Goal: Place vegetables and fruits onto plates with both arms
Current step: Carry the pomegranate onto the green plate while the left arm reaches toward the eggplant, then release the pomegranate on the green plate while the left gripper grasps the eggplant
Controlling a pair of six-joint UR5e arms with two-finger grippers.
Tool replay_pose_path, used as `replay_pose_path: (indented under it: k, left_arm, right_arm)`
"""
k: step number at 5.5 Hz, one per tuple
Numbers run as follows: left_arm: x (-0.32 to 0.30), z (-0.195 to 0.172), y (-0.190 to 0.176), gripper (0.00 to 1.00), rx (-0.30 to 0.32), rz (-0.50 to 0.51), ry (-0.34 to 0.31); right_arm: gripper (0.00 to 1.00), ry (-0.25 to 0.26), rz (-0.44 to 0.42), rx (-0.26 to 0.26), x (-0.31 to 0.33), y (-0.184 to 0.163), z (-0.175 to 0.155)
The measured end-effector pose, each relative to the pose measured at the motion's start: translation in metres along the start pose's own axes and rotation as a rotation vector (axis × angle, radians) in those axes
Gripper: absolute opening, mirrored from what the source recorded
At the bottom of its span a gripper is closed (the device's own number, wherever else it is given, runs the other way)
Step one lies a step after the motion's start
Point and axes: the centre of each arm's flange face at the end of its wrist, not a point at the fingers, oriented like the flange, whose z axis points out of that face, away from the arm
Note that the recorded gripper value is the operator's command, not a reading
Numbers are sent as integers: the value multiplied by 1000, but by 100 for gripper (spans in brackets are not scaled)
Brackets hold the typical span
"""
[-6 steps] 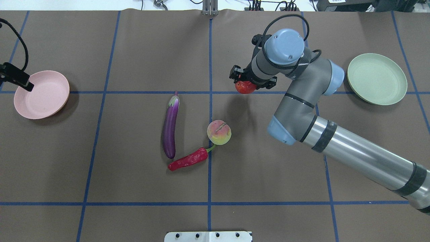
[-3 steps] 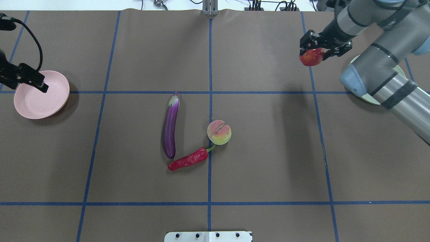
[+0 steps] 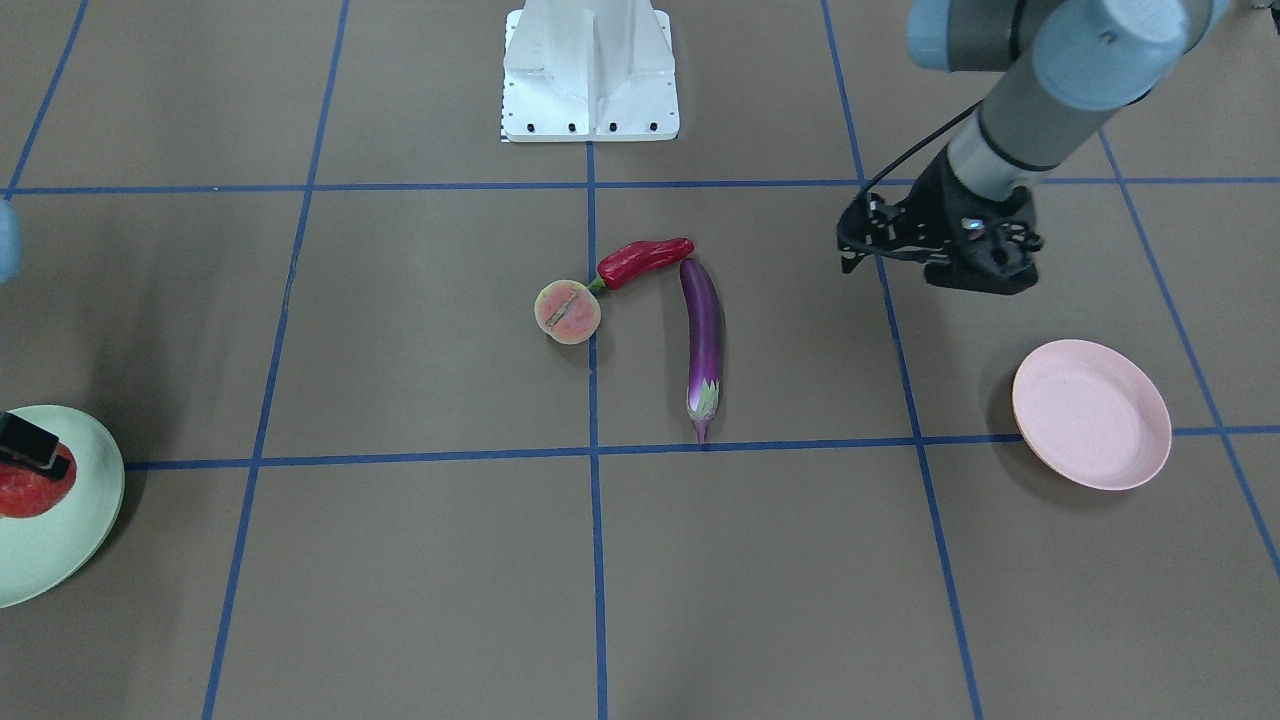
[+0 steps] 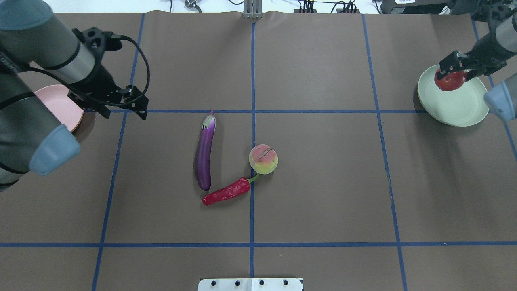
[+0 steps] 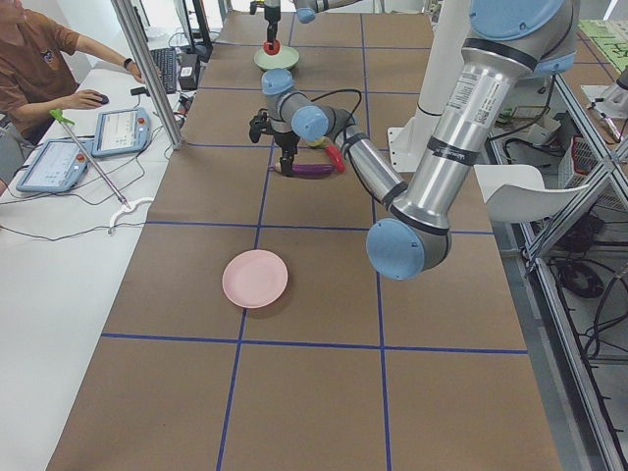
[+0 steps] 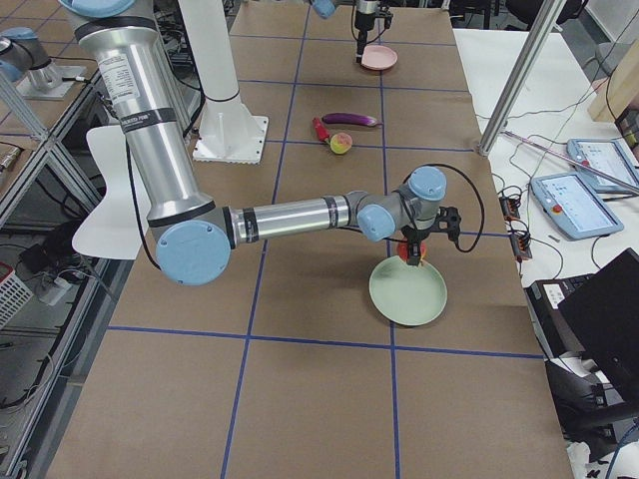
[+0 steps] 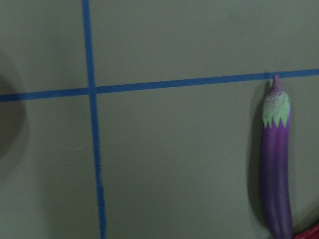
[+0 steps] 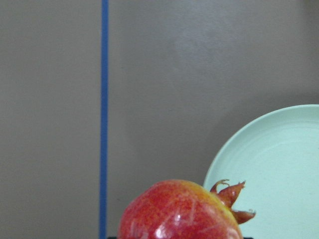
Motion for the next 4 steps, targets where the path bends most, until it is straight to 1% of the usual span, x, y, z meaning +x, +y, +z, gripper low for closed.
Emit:
replay_pose_path:
  k: [1, 2, 3, 4]
  left_arm:
    - [38, 26, -15, 100, -30, -1, -12]
    - [70, 56, -23, 96, -47, 3, -31]
    - [89, 91, -27, 95, -35, 17, -33]
    - [95, 121, -31, 94, -25, 37, -18]
  right_arm:
    - [16, 27, -23, -26, 30, 17, 13]
    - [99, 43, -23, -49, 49, 26, 25]
    - [100, 50, -20, -60, 59, 30, 31]
    - [100, 46, -26, -57, 57, 29, 29]
